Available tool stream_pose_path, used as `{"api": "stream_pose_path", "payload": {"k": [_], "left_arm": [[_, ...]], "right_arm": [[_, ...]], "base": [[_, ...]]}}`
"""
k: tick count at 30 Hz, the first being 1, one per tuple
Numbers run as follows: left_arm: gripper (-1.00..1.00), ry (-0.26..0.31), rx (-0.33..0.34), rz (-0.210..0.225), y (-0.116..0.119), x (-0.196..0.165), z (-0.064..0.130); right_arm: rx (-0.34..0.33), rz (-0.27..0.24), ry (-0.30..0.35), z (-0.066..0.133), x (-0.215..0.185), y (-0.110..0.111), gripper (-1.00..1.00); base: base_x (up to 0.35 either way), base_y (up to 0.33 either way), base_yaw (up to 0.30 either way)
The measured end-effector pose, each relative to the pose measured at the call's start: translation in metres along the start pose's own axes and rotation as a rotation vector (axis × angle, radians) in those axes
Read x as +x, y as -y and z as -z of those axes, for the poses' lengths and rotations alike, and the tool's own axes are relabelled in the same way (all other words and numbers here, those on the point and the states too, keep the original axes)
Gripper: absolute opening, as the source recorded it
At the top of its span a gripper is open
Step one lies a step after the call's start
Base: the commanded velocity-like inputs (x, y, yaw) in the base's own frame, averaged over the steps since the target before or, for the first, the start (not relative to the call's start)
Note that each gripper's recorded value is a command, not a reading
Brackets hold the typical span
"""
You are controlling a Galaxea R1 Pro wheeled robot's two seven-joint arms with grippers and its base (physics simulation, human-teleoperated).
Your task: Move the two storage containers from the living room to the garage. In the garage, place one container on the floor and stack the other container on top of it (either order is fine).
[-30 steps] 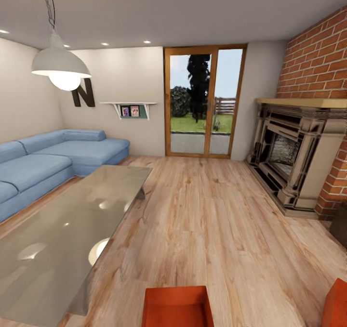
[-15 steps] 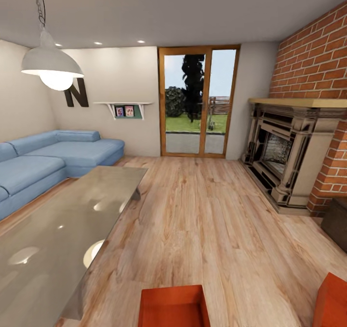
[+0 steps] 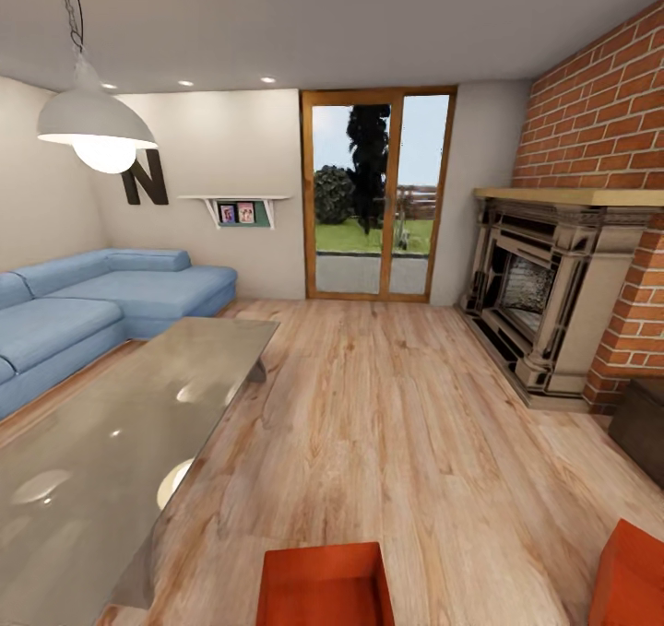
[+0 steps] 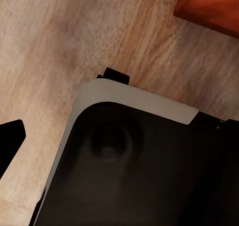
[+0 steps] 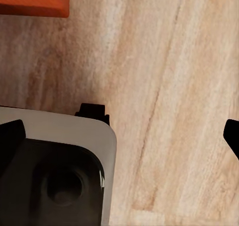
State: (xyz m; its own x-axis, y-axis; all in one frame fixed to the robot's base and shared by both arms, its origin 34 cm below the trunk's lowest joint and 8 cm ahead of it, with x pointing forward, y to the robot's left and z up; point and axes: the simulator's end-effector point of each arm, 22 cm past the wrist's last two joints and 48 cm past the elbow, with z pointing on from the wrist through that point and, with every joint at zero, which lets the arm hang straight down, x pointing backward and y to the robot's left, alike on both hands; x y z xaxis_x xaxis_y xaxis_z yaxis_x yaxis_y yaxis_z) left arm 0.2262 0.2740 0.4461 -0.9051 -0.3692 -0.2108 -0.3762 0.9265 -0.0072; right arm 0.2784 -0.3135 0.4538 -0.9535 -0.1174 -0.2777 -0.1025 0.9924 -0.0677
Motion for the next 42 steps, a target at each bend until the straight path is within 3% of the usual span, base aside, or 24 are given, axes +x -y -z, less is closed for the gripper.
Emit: {"api": "stream_pose_path", "payload": {"k": [42], "left_arm": [[1.00,-0.001,0.001,-0.002,0.0001,0.0006,0.0000]], "right_arm": [[0.001,0.005,-0.002,0.0001,0.0004,0.0013,1.00]], "base": [[0.000,-0.022,0.048]]}}
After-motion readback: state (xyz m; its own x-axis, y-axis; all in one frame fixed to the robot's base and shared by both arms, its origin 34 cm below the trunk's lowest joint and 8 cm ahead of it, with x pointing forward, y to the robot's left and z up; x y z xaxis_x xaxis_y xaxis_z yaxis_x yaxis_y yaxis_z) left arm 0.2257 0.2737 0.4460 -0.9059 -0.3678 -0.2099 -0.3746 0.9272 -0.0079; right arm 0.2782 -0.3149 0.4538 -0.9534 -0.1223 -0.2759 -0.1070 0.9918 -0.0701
